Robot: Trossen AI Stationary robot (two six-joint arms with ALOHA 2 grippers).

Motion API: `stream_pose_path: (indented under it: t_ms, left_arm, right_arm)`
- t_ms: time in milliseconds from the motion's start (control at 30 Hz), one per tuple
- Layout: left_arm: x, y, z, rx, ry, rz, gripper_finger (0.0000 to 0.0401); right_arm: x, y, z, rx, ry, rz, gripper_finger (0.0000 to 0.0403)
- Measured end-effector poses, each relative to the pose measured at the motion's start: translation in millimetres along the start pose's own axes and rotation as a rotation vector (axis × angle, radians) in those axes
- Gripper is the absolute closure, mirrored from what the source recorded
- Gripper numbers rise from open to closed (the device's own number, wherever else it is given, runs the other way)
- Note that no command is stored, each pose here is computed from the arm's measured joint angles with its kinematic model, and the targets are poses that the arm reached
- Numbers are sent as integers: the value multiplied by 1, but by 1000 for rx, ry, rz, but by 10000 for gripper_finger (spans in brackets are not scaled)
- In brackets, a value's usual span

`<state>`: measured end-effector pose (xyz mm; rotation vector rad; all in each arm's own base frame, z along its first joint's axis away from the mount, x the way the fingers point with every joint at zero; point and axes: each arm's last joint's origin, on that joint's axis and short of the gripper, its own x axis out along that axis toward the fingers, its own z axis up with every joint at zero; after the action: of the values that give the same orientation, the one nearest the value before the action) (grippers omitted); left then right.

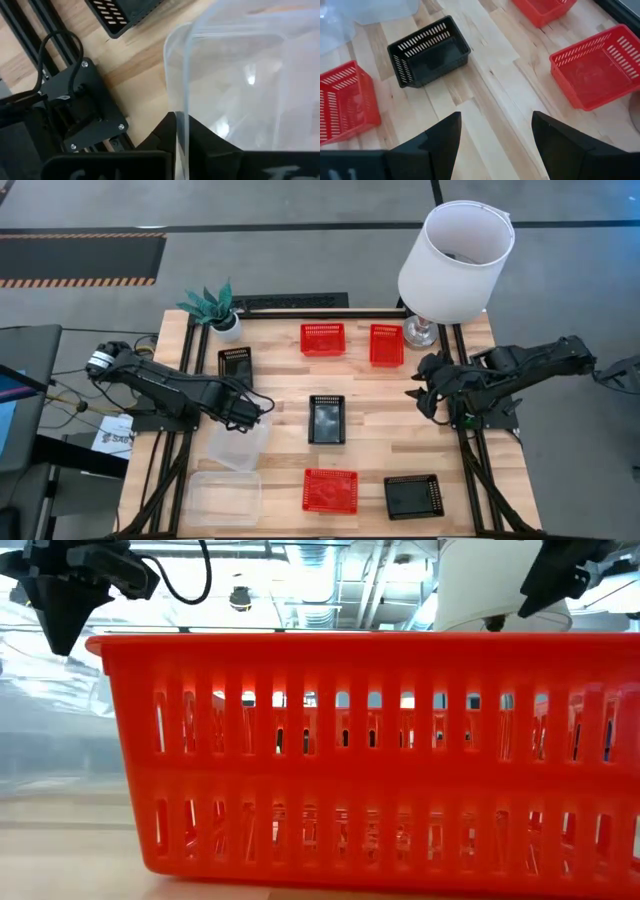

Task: Stack baskets by color
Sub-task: Stack the top right transparent bin on the top left transparent bin

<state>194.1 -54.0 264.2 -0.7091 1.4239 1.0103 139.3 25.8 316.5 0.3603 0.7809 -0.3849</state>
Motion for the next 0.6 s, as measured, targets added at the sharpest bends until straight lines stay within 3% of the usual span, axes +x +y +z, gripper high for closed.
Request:
stream_pose_path:
  t_ms: [400, 600]
  left_arm:
    - [-2, 1, 5, 41, -34, -60, 401]
    - [29, 5, 4, 2, -14, -155, 401]
  right_arm:
    - [-1, -3, -3, -20, 27, -22, 138]
    - [-1, -2, -4, -26, 27, -19, 138]
